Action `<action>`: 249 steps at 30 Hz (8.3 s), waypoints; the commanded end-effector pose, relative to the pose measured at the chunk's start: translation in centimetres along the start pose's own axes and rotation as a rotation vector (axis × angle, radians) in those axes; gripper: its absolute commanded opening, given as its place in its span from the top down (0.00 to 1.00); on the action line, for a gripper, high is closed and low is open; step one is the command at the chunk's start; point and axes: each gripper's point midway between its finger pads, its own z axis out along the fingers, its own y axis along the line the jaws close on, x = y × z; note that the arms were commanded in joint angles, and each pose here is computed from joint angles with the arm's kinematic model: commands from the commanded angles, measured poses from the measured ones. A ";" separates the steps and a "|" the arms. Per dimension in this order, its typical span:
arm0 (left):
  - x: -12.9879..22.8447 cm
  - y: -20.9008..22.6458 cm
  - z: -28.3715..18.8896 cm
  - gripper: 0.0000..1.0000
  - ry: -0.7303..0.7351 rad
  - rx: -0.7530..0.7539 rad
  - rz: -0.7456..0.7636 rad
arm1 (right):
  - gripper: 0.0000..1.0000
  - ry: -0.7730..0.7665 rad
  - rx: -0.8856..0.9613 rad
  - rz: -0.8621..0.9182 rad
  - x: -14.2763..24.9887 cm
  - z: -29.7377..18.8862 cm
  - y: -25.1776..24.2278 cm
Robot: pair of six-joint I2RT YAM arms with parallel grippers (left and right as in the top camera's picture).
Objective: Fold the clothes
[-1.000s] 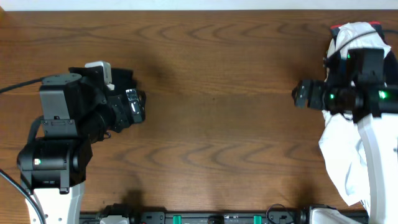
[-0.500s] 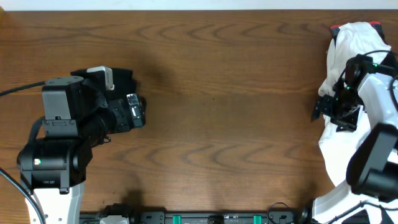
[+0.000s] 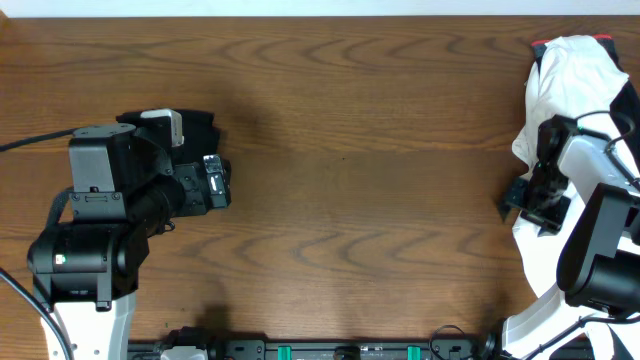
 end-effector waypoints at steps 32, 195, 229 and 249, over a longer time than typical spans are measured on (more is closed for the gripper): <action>-1.1 2.2 -0.6 0.02 -0.045 -0.138 0.056 | 0.99 -0.335 -0.806 -1.214 24.0 -12.0 33.5; 23.1 1.7 15.1 0.94 0.876 -0.181 -0.205 | 0.09 -0.316 -0.254 -0.341 4.0 -9.9 10.5; 15.6 5.0 2.2 0.94 0.399 -0.259 -0.579 | 0.23 -0.297 -0.235 -0.181 -4.3 -1.9 11.3; 15.2 4.8 2.4 0.93 0.378 -0.258 -0.639 | 0.83 -0.807 -0.526 -0.160 -18.0 -6.7 17.1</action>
